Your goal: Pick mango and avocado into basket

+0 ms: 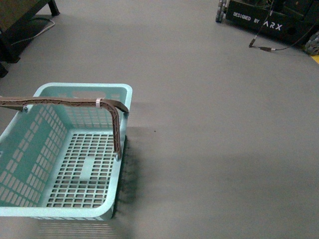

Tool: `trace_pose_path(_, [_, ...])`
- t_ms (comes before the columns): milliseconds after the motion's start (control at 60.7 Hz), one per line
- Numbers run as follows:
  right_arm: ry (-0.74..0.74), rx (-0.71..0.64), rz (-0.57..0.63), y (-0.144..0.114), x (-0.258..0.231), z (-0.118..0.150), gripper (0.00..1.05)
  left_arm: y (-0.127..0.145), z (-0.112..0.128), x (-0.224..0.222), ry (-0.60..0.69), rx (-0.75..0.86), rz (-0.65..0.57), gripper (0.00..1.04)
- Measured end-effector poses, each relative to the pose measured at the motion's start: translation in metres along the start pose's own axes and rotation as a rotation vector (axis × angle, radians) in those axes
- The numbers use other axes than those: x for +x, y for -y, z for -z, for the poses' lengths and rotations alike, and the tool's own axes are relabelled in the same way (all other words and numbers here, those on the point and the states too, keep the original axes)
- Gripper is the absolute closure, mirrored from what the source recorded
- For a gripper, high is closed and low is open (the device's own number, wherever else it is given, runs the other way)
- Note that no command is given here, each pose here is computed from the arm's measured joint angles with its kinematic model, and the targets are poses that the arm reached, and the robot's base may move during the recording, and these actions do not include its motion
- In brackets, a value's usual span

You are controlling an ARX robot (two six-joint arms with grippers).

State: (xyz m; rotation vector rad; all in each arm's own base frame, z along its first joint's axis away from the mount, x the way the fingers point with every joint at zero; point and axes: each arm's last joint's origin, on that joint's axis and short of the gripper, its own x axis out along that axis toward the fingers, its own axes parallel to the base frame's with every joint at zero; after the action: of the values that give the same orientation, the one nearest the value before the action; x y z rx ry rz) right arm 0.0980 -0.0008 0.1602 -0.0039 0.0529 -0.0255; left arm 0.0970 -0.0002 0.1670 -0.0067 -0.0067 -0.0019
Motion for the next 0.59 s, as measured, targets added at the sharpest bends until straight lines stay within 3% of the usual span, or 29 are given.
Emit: trace_pose_path(593, [0.000,0.000,0.000,0.0000,0.0000,0.0000,0.08,0.0000,0.0000,0.0000,0.000,0.000,0.000,0.07])
